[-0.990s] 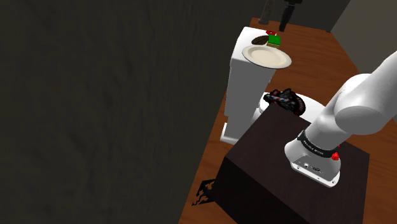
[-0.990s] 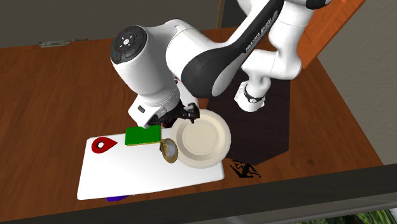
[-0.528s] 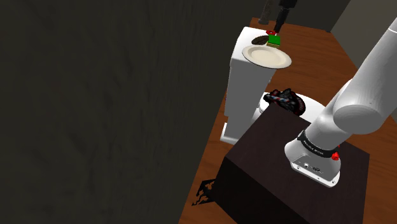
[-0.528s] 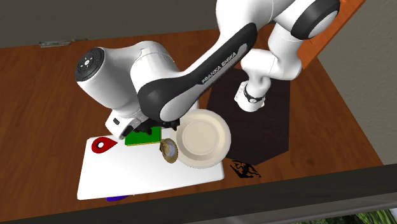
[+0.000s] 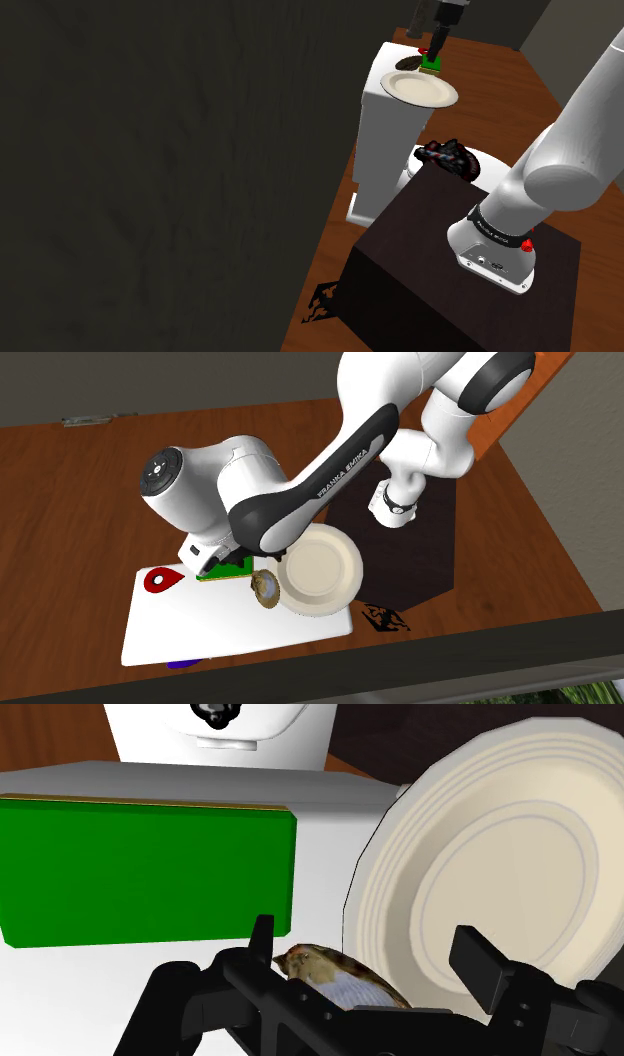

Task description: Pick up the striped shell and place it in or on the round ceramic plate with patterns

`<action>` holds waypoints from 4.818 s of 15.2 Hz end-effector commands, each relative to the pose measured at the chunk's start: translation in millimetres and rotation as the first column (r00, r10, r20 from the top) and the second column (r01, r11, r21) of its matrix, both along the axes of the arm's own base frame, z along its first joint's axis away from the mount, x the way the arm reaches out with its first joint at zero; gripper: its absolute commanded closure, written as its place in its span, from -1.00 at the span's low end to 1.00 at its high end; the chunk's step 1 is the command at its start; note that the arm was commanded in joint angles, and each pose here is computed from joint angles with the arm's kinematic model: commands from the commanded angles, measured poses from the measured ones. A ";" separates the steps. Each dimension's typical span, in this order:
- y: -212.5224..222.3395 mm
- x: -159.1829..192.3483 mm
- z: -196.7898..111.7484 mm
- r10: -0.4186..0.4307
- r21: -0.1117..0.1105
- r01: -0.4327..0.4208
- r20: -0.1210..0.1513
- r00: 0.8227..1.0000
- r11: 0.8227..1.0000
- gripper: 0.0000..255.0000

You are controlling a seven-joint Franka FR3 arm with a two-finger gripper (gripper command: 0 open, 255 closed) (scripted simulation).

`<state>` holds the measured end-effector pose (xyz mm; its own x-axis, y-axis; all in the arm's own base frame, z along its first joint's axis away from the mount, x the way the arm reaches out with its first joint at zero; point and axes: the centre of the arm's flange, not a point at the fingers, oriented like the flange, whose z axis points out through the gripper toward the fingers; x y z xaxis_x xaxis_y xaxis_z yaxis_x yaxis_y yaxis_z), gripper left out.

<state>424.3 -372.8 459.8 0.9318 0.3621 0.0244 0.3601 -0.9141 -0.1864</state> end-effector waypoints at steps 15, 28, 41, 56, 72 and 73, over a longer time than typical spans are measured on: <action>0.0 0.0 -0.7 0.000 0.000 0.000 0.000 1.000 1.000 1.00; 102.0 2.9 1.4 0.420 -0.381 -0.347 0.127 0.899 0.857 -1.00; 100.7 4.2 -6.6 0.420 -0.381 -0.347 0.127 0.899 0.857 1.00; 100.7 4.2 40.8 0.420 -0.381 -0.347 0.127 0.899 0.857 1.00; 177.8 -64.6 101.6 0.420 -0.381 -0.347 0.127 0.899 0.857 1.00; 187.4 -73.2 104.4 0.420 -0.381 -0.347 0.127 0.899 0.857 1.00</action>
<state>359.5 -195.3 560.0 0.7045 0.7097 0.0039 0.6914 -0.6874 0.2223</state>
